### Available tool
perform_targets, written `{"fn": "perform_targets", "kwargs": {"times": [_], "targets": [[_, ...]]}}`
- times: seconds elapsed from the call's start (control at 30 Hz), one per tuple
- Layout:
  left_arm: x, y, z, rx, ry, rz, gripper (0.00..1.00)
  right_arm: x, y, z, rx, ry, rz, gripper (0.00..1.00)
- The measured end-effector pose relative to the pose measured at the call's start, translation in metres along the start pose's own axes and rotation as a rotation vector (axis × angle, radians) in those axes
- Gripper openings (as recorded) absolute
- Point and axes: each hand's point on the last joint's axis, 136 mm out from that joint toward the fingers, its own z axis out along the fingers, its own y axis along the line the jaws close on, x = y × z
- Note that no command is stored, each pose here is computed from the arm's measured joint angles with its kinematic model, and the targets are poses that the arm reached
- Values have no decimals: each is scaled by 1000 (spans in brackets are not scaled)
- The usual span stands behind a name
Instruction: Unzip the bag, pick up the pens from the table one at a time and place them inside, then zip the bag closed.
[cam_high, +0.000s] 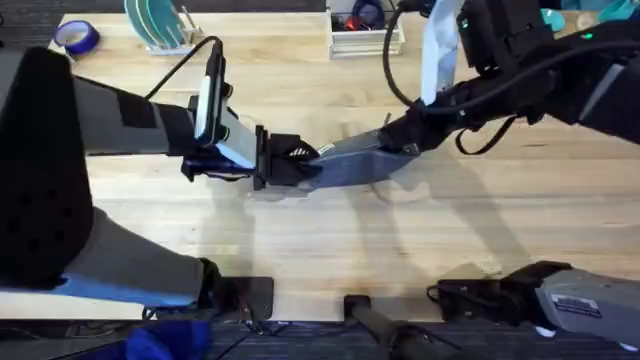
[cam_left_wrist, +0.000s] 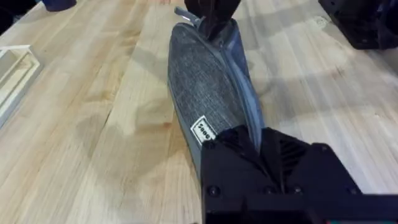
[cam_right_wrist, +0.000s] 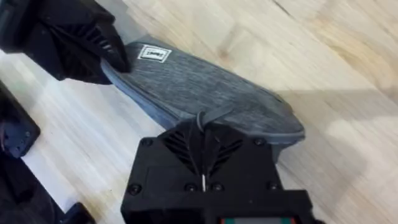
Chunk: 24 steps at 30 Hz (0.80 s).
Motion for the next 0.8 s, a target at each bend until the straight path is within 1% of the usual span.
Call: {"fn": "perform_targets", "kwargs": {"times": [0.53, 0.8], "targets": [[0, 0, 0, 0, 0, -3, 43, 20, -42, -16, 72, 31, 80, 33], [0, 0, 0, 0, 0, -4, 43, 26, -58, -22, 120, 42, 81, 33]]}}
